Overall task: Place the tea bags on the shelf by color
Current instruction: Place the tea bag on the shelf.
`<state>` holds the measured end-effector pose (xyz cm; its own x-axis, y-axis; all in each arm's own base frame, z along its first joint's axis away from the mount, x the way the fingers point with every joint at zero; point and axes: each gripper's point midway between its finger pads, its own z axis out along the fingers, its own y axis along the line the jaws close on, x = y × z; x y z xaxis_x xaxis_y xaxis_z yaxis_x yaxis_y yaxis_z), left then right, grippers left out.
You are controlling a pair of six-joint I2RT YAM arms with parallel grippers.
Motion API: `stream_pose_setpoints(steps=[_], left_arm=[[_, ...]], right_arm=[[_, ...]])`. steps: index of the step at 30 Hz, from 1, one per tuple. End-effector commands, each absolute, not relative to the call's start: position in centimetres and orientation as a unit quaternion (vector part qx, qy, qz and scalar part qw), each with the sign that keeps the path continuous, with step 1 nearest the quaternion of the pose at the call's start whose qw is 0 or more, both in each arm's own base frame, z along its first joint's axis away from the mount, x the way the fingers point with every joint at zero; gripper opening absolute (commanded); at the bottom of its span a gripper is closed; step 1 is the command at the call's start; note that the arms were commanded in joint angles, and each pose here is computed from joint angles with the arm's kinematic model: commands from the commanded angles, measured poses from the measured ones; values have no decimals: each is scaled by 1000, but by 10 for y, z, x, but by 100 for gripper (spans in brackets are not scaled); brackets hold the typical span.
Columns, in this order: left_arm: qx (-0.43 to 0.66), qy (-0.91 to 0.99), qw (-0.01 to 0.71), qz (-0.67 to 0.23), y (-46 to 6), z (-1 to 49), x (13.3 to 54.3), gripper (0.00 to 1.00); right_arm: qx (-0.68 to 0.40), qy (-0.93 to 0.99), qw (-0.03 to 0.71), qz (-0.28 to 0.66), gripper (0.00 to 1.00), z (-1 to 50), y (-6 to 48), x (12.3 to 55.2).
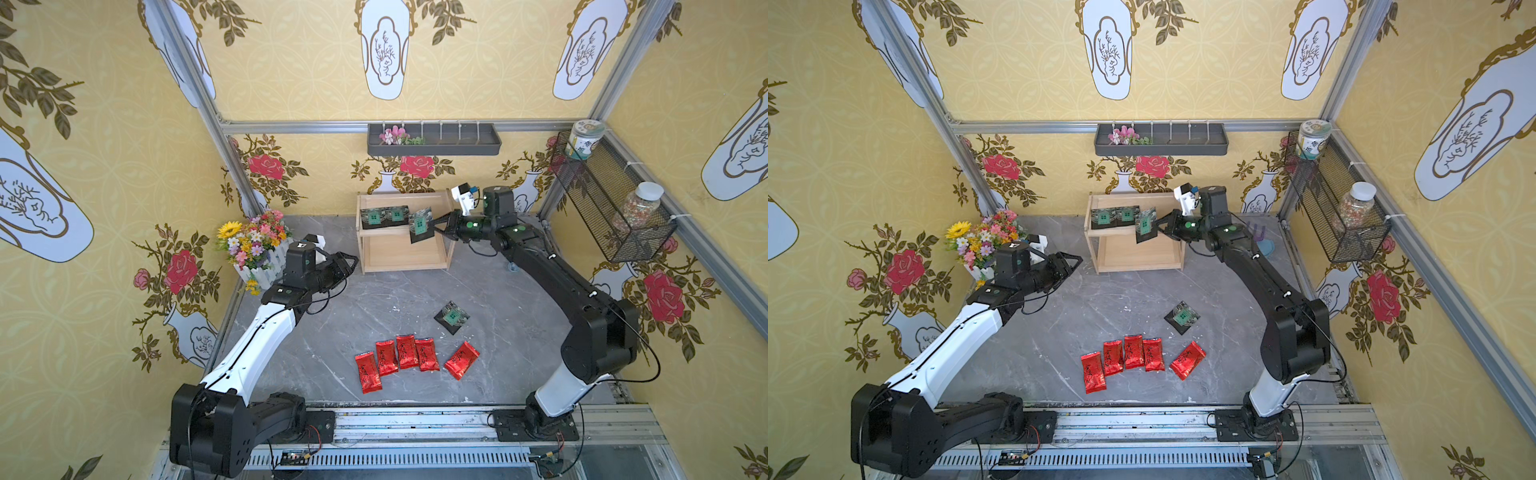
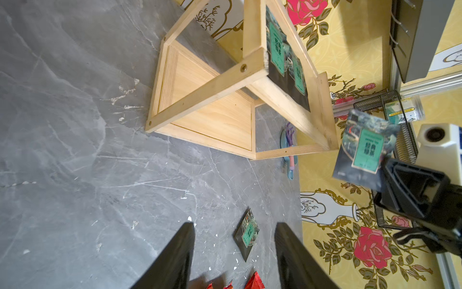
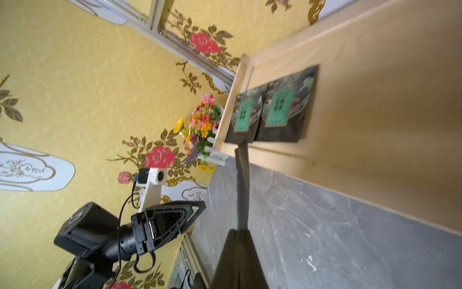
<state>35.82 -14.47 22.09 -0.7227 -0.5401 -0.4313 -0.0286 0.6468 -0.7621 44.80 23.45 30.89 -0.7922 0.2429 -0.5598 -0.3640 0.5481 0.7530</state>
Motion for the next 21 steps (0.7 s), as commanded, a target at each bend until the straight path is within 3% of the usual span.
stream_pose_setpoints(steps=[1,8,21], left_arm=[[-141,842,335,-399,-155,227,365,57],[-127,848,328,-396,-160,221,370,57],[-115,847,329,-401,-164,223,374,57]], right_arm=[[-30,835,329,441,0,304,223,468],[-26,847,330,416,0,298,224,501],[-25,871,313,378,0,278,223,525]])
